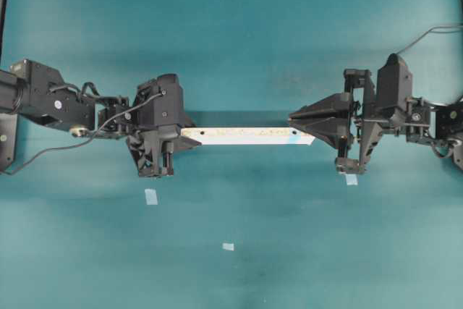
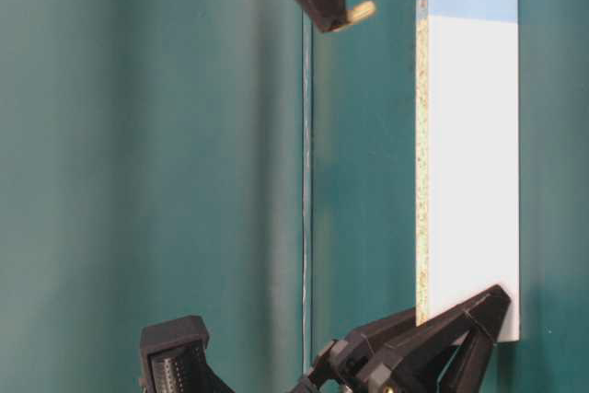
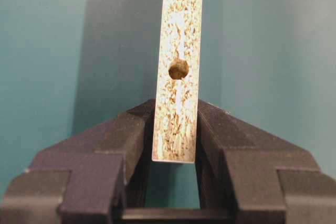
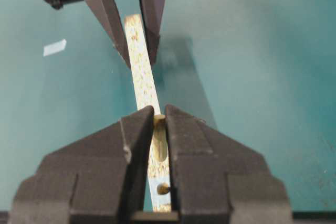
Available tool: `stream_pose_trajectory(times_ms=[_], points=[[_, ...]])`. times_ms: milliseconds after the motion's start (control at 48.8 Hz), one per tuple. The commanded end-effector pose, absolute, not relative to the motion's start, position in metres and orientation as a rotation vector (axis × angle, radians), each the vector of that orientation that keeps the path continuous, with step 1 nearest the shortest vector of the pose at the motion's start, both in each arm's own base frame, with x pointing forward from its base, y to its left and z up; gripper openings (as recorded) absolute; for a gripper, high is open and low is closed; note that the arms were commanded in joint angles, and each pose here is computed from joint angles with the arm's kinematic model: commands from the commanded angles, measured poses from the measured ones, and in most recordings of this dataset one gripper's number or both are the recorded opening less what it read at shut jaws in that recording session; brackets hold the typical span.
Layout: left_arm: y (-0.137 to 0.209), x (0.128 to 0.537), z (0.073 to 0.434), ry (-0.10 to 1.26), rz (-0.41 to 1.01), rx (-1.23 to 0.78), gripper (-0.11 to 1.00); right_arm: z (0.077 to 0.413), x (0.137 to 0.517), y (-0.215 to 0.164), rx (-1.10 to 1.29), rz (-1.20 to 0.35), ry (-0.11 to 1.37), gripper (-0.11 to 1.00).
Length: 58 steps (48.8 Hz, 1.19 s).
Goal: Insert the rod into the hole on the wooden board.
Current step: 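Position the held peg above the board's right hole, then press the peg down into the hole with the right gripper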
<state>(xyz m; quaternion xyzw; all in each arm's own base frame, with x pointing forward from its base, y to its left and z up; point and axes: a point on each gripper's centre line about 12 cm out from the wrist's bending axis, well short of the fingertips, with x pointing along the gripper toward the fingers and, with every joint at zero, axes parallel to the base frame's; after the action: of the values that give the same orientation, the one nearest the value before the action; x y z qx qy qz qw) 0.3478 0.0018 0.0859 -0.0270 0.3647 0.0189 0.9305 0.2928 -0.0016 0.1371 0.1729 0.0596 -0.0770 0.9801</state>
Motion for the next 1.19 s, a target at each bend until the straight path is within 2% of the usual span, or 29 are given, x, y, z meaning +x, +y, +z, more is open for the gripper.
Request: stream_pose_trajectory(times_ms=[0, 369, 1169], points=[[0.001, 0.355, 0.095, 0.712, 0.037, -0.059, 0.33, 0.138, 0.294, 0.0, 0.354, -0.156, 0.105, 0.11], [0.001, 0.355, 0.096, 0.71, 0.037, -0.06, 0.32, 0.121, 0.296, 0.001, 0.361, -0.189, 0.148, 0.11], [0.001, 0.355, 0.095, 0.711, 0.038, -0.06, 0.33, 0.119, 0.298, 0.004, 0.371, -0.187, 0.179, 0.11]])
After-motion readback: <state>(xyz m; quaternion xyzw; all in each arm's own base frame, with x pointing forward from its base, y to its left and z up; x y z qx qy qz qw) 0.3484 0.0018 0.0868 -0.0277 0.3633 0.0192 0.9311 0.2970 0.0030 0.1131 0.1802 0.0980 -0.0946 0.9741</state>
